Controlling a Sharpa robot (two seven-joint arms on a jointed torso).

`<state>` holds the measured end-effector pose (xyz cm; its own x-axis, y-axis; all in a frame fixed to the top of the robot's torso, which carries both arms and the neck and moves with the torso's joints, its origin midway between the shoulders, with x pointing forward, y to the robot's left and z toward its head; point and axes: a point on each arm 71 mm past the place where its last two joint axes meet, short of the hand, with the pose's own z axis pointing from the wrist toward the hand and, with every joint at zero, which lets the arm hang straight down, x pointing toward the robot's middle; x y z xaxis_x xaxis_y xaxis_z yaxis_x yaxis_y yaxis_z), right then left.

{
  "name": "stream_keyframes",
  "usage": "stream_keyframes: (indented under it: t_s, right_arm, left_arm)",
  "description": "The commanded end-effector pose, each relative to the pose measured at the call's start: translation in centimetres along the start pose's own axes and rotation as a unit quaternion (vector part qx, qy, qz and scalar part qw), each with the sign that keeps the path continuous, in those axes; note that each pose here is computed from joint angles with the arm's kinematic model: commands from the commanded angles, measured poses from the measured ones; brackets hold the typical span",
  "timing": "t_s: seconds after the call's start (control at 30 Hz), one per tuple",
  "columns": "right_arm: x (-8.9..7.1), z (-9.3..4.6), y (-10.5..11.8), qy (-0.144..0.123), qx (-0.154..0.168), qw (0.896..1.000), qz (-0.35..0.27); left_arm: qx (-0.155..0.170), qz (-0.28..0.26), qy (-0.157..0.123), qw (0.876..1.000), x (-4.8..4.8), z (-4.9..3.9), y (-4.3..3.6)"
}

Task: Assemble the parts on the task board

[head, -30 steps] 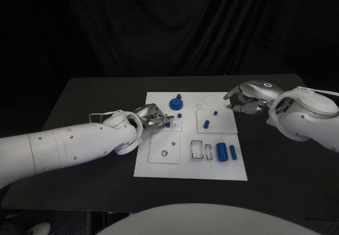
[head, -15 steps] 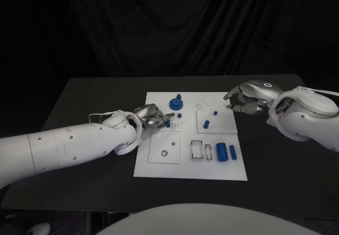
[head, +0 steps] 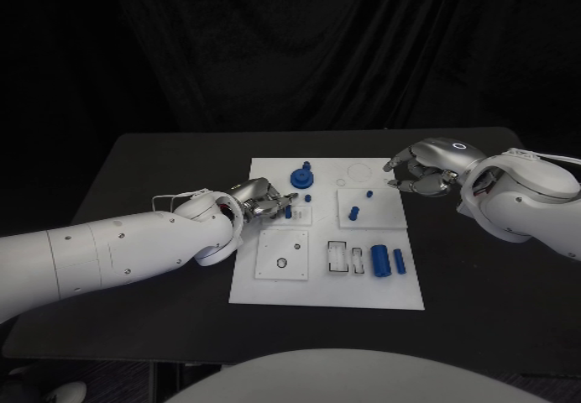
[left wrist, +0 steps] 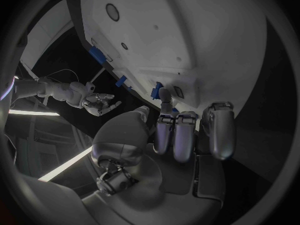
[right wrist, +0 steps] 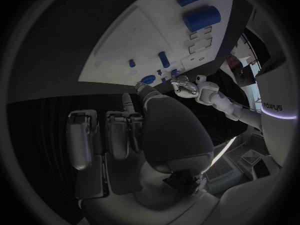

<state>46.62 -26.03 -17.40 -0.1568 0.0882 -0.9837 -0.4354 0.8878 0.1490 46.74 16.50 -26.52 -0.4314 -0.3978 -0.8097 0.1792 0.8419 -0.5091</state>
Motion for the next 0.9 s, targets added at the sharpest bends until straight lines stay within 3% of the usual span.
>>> stream_keyframes:
  t_s: [0.03, 0.27, 0.43, 0.63, 0.77, 0.9]
  right_arm:
    - [0.2, -0.1, -0.2, 0.004, 0.009, 1.0, 0.0]
    - [0.2, -0.1, -0.2, 0.004, 0.01, 1.0, 0.0]
    - [0.1, -0.2, -0.3, 0.004, 0.011, 1.0, 0.0]
    - [0.1, -0.3, -0.4, 0.003, 0.012, 1.0, 0.0]
    - [0.1, -0.3, -0.4, 0.0, 0.013, 1.0, 0.0]
    - [0.0, -0.2, -0.4, -0.003, 0.014, 1.0, 0.0]
  left_arm:
    - [0.009, 0.0, 0.004, 1.0, 0.14, -0.02, -0.14]
    - [0.014, -0.006, -0.016, 1.0, -0.18, -0.2, -0.19]
    - [0.02, -0.007, -0.033, 0.999, -0.6, -0.98, -0.34]
    - [0.028, 0.001, -0.038, 0.999, -2.51, -1.51, -1.32]
    - [0.019, 0.002, 0.005, 1.0, -4.4, -1.27, -1.95]
    - [-0.006, -0.024, 0.082, 0.996, -5.73, -0.9, -1.77]
